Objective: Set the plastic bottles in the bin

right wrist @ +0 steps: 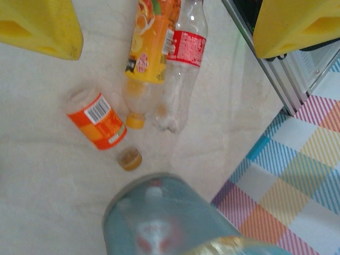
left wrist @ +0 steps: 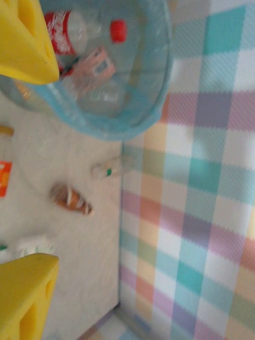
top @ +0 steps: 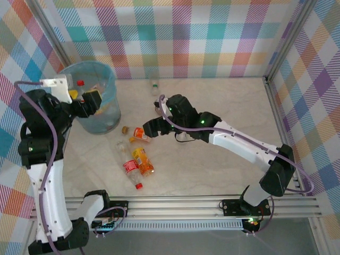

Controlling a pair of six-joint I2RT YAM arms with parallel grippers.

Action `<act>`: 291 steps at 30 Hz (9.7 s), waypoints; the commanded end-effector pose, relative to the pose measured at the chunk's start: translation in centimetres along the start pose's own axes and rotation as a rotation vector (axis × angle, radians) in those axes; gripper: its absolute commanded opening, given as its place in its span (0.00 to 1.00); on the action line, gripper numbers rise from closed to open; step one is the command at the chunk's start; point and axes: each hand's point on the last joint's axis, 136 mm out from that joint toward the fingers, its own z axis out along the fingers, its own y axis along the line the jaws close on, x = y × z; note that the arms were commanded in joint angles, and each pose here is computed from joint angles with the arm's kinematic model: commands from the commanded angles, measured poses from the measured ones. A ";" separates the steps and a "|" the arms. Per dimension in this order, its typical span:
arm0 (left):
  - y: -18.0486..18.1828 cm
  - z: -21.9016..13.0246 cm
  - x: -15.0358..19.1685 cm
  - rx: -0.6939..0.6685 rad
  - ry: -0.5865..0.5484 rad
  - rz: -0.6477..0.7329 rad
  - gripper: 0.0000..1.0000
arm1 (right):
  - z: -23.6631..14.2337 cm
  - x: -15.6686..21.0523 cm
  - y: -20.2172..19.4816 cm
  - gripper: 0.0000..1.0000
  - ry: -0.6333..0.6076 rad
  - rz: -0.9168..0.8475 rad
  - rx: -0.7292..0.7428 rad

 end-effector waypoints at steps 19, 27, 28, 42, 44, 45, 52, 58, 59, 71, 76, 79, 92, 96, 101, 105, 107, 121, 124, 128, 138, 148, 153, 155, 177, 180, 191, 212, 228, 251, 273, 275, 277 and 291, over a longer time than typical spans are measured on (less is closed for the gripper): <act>-2.8 -2.9 12.3 0.139 0.199 -0.284 0.78 | 4.3 9.3 0.5 0.78 0.270 0.131 0.009; -1.9 -3.3 14.8 0.073 0.236 -0.346 0.77 | 5.8 12.4 0.5 0.76 0.366 0.129 0.025; -1.6 -3.3 15.3 0.062 0.245 -0.351 0.78 | 6.2 12.7 0.5 0.76 0.380 0.128 0.029; 1.8 -1.5 18.1 -0.107 0.302 -0.426 0.78 | 12.1 15.3 -0.9 0.77 0.487 0.077 0.092; 1.9 -1.3 18.1 -0.107 0.303 -0.430 0.78 | 12.9 15.5 -1.1 0.77 0.496 0.067 0.094; 1.9 -1.2 18.2 -0.108 0.307 -0.431 0.78 | 13.2 15.7 -1.2 0.78 0.504 0.064 0.097; 2.2 -1.0 18.5 -0.119 0.320 -0.434 0.78 | 14.7 17.0 -2.5 0.78 0.553 0.045 0.143; 2.2 -0.8 18.9 -0.118 0.333 -0.439 0.78 | 15.2 18.3 -3.5 0.79 0.588 0.047 0.169; 2.2 -0.8 19.0 -0.116 0.337 -0.440 0.78 | 15.2 18.4 -3.5 0.79 0.590 0.048 0.171; 2.2 0.0 18.9 -0.104 0.349 -0.450 0.78 | 14.8 18.4 -4.2 0.68 0.594 0.062 0.179; 2.3 0.5 18.0 -0.103 0.333 -0.462 0.78 | 13.2 17.3 -3.4 0.64 0.558 0.059 0.152; 2.2 1.0 16.9 -0.094 0.334 -0.484 0.78 | 11.5 16.2 -2.2 0.63 0.518 0.054 0.098; -0.2 3.7 11.8 0.063 0.284 -0.592 0.77 | 2.9 10.7 0.0 0.59 0.284 -0.076 0.049; -2.3 4.9 10.6 0.112 0.296 -0.563 0.77 | 0.5 7.4 1.2 0.58 0.145 -0.143 0.029; -6.5 5.8 8.4 0.227 0.309 -0.497 0.79 | -1.8 4.3 2.1 0.57 0.026 -0.214 0.018; -9.5 5.5 6.1 0.333 0.277 -0.454 0.81 | -3.3 2.7 2.8 0.57 -0.037 -0.248 0.000; -10.8 5.4 5.4 0.384 0.271 -0.439 0.81 | -3.8 2.0 3.2 0.57 -0.065 -0.261 -0.013; -12.8 6.5 5.6 0.449 0.313 -0.450 0.73 | -4.6 1.0 4.5 0.57 -0.122 -0.248 -0.076; -11.8 6.5 6.0 0.384 0.314 -0.454 0.73 | -4.8 0.9 4.4 0.57 -0.132 -0.251 -0.073; -9.7 6.1 5.9 0.265 0.260 -0.465 0.79 | -5.0 0.7 4.3 0.56 -0.145 -0.259 -0.060; -9.9 6.5 6.1 0.281 0.254 -0.525 0.78 | -5.4 0.3 4.8 0.56 -0.170 -0.272 -0.081; -10.9 7.9 7.3 0.328 0.322 -0.575 0.58 | -5.9 0.0 5.5 0.56 -0.192 -0.288 -0.118; -11.3 8.1 6.8 0.347 0.318 -0.600 0.42 | -6.0 0.0 5.7 0.57 -0.213 -0.298 -0.135; -11.3 8.0 6.6 0.348 0.315 -0.606 0.36 | -5.8 -0.1 5.7 0.57 -0.219 -0.306 -0.137; -5.5 3.5 0.2 0.039 -0.004 -0.510 0.00 | -6.7 -4.8 6.6 0.98 -0.314 -0.289 -0.072; -4.2 2.3 -2.0 -0.029 -0.084 -0.455 0.00 | -7.3 -5.6 6.6 1.00 -0.337 -0.287 -0.054; -1.8 -1.0 -10.7 -0.227 -0.305 -0.227 0.00 | -7.9 -7.6 7.2 1.00 -0.386 -0.286 -0.042; 12.1 5.3 -13.6 -0.638 -0.207 -0.127 0.00 | -0.4 -11.4 11.9 0.99 -0.267 -0.318 -0.178; 15.5 16.5 -10.1 -0.428 -0.058 -0.129 0.00 | 0.8 -9.6 9.6 0.98 -0.230 -0.304 -0.113; 18.9 21.8 4.6 -0.425 0.278 -0.038 0.00 | 2.2 -8.1 6.4 0.98 -0.172 -0.270 -0.076; 19.5 22.9 10.9 -0.368 0.376 0.018 0.13 | 3.3 -7.7 5.6 0.96 -0.138 -0.238 -0.071; 19.0 22.5 9.8 -0.359 0.354 0.009 0.30 | 3.1 -7.9 5.7 0.95 -0.139 -0.237 -0.072; 18.5 22.0 8.0 -0.353 0.318 0.004 0.47 | 2.8 -8.2 5.8 0.95 -0.145 -0.242 -0.072; 11.6 11.7 -5.0 -0.310 -0.034 0.019 0.79 | 0.0 -9.6 4.5 0.96 -0.195 -0.272 0.014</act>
